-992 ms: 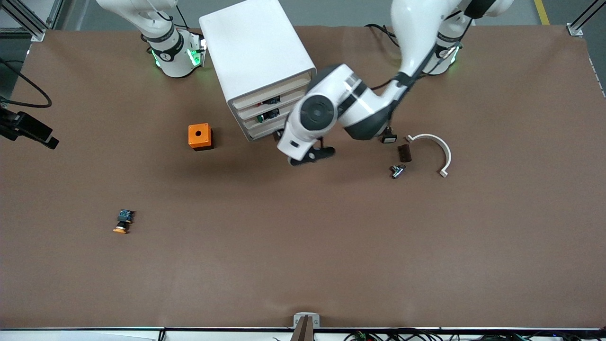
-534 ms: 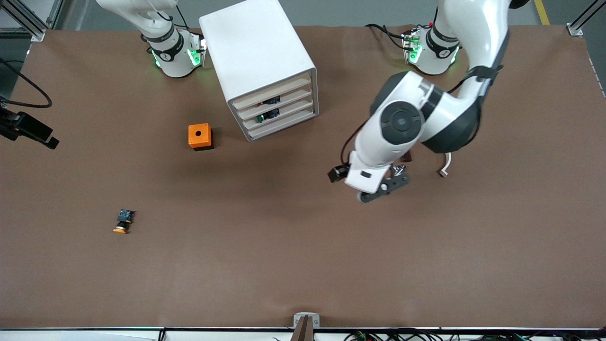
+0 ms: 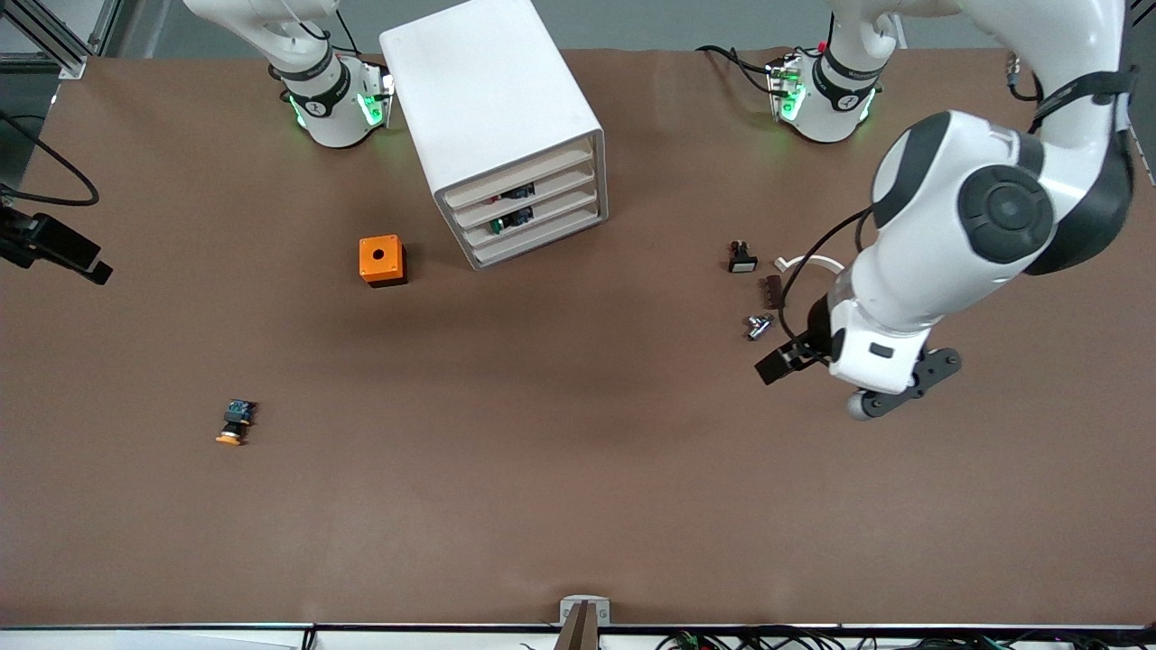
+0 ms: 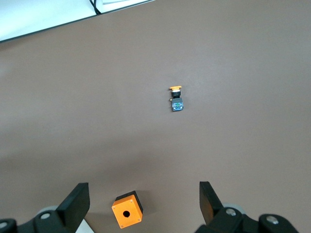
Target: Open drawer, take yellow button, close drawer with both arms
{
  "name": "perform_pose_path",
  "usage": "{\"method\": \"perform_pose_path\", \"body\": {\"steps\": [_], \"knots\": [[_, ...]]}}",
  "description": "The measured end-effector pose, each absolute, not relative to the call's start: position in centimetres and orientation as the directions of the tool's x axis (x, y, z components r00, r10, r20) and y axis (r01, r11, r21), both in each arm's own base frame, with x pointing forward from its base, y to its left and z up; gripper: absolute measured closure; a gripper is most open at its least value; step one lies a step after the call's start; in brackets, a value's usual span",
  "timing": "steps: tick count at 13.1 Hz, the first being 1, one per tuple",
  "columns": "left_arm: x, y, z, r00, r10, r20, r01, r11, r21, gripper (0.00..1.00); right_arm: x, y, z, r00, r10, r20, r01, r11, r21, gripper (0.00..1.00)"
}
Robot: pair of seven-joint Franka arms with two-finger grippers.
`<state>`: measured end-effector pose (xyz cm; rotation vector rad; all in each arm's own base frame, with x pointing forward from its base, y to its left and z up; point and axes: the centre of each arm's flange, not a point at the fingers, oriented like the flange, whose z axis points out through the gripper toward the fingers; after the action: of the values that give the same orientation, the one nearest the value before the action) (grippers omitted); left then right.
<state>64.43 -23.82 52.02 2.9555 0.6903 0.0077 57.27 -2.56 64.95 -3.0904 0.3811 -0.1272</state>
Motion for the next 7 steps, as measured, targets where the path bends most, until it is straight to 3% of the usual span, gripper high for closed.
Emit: {"method": "perform_pose_path", "body": {"steps": [7], "knots": [[62.9, -15.9, 58.5, 0.937, 0.348, 0.013, 0.346, -0.935, 0.074, 0.00, 57.2, -2.7, 65.0, 0.966, -0.246, 0.077, -0.244, -0.969, -0.035, 0.00]]}}
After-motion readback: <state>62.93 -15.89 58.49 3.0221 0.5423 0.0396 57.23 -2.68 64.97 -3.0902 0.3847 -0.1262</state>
